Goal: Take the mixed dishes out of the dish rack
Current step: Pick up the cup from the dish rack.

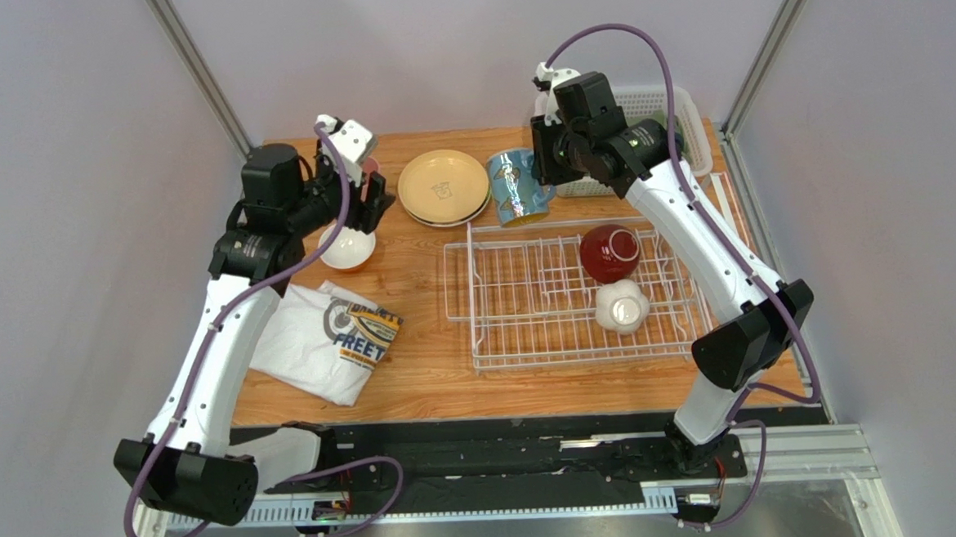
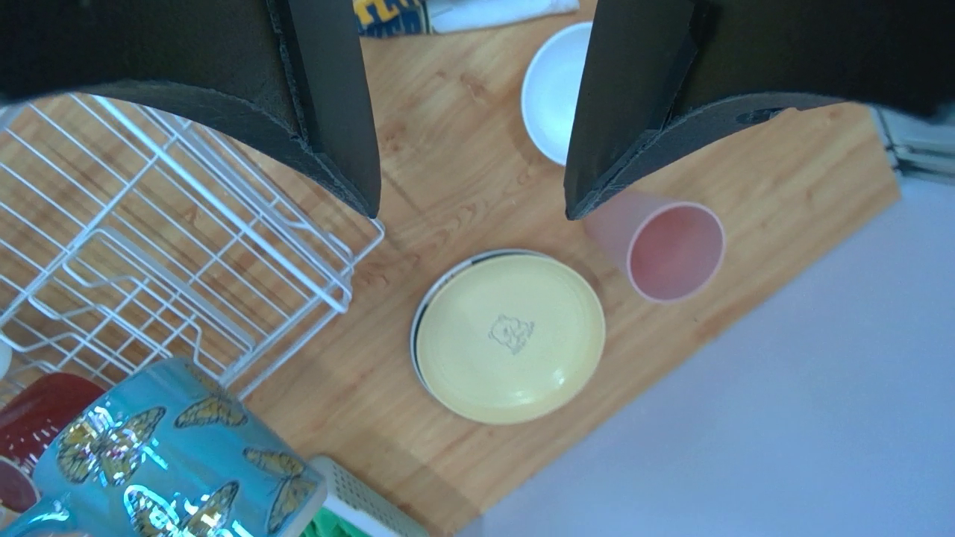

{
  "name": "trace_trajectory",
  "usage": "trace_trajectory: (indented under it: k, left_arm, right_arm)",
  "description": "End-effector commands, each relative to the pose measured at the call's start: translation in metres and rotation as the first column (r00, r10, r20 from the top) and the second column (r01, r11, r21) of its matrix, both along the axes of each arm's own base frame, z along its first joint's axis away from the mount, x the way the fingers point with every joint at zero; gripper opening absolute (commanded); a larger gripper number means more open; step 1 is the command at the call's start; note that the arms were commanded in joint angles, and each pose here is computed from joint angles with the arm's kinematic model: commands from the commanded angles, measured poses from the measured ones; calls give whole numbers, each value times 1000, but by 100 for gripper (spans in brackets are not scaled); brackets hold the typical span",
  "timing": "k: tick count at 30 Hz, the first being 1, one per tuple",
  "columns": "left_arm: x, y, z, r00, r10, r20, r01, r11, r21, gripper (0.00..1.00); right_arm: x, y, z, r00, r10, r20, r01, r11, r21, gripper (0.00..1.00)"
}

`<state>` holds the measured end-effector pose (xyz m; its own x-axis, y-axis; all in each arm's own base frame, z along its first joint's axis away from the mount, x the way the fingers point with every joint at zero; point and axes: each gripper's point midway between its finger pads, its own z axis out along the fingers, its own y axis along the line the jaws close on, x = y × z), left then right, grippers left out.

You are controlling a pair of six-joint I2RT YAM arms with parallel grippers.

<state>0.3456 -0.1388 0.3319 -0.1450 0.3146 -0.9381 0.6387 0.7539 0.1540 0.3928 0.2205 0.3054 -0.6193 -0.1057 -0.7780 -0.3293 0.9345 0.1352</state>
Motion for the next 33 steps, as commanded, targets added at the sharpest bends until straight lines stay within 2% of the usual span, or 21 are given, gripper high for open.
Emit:
trace_trajectory:
  k: [1,4,6,17,18,33]
  left_arm:
    - [7,-15,29,981,37,188,-44,999,31,69]
    - [-3,-45,33,964,-10,267,-10,997,75,69]
    - [-2,-49,37,947,3,323,-39,994,106,69]
    - [-25,-105,22,880,-62,471,-78,959,273,69]
    - [-26,-111,28,868,-61,493,-77,964,254,69]
    - [-55,-182,3,886,-143,440,15,960,280,68]
  right_arm:
    - [6,15,56,995,19,97,-35,985,167,0]
    - [11,17,63,996,26,90,-45,976,215,0]
    - [13,17,69,995,27,91,-49,969,244,0]
    - [26,18,64,999,40,26,-46,941,337,0]
    - [25,19,63,999,45,21,-49,940,338,0]
    - [15,22,66,997,79,0,-72,912,404,0]
